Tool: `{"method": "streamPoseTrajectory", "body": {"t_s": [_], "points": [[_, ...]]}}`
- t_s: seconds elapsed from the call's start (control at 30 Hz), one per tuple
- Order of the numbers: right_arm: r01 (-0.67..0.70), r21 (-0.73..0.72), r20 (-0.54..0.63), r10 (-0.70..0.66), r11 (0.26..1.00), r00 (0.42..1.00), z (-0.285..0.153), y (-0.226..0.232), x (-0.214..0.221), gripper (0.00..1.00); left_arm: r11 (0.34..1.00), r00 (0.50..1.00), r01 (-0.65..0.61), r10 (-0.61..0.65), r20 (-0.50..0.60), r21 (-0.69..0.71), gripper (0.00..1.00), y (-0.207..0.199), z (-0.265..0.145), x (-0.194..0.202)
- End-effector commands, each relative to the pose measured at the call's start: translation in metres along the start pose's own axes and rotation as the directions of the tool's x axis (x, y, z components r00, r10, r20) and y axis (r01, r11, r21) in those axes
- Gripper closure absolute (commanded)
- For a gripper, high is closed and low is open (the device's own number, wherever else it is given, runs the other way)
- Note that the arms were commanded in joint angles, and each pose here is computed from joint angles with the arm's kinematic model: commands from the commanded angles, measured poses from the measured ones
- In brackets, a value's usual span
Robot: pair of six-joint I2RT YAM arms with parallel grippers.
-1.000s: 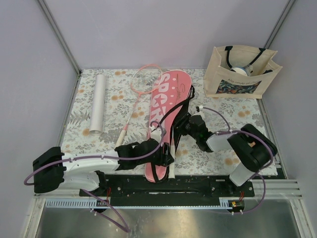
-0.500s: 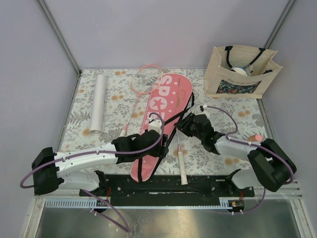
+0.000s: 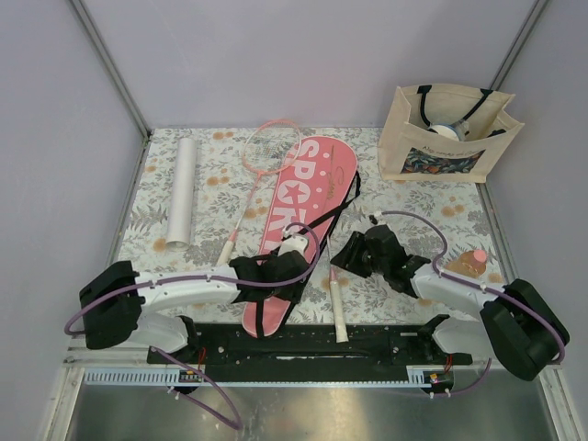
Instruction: Pack up the badminton gear
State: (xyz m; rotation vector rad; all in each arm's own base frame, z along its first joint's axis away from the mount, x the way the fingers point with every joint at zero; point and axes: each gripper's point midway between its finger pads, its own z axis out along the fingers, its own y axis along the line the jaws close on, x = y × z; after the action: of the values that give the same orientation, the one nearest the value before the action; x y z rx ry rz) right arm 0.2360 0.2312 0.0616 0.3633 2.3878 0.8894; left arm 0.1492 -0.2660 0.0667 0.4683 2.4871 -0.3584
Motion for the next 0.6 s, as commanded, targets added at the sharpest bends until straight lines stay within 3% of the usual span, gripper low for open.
{"method": "streamPoseTrajectory", "body": {"t_s": [0.0, 0.27, 0.4, 0.57], "points": [[0.016, -0.01, -0.086, -0.017, 1.0, 0.996, -0.01, -0.011, 0.026, 0.5, 0.999, 0.999, -0.039, 0.039, 0.001, -0.013, 0.39, -0.003, 0.014, -0.002], [0.023, -0.013, -0.134, -0.025, 1.0, 0.991, -0.015, -0.019, 0.046, 0.5, 0.995, 0.995, -0.084, 0.081, -0.054, -0.06, 0.42, 0.005, 0.033, 0.015], [0.012, -0.019, -0.148, -0.014, 1.0, 0.989, -0.016, -0.022, 0.053, 0.51, 0.994, 0.992, -0.098, 0.094, -0.079, -0.056, 0.63, 0.003, 0.039, 0.02], [-0.018, -0.054, -0.157, 0.01, 0.998, 0.988, -0.018, -0.015, 0.061, 0.53, 0.994, 0.991, -0.106, 0.105, -0.081, -0.016, 0.96, -0.01, 0.037, 0.017]]}}
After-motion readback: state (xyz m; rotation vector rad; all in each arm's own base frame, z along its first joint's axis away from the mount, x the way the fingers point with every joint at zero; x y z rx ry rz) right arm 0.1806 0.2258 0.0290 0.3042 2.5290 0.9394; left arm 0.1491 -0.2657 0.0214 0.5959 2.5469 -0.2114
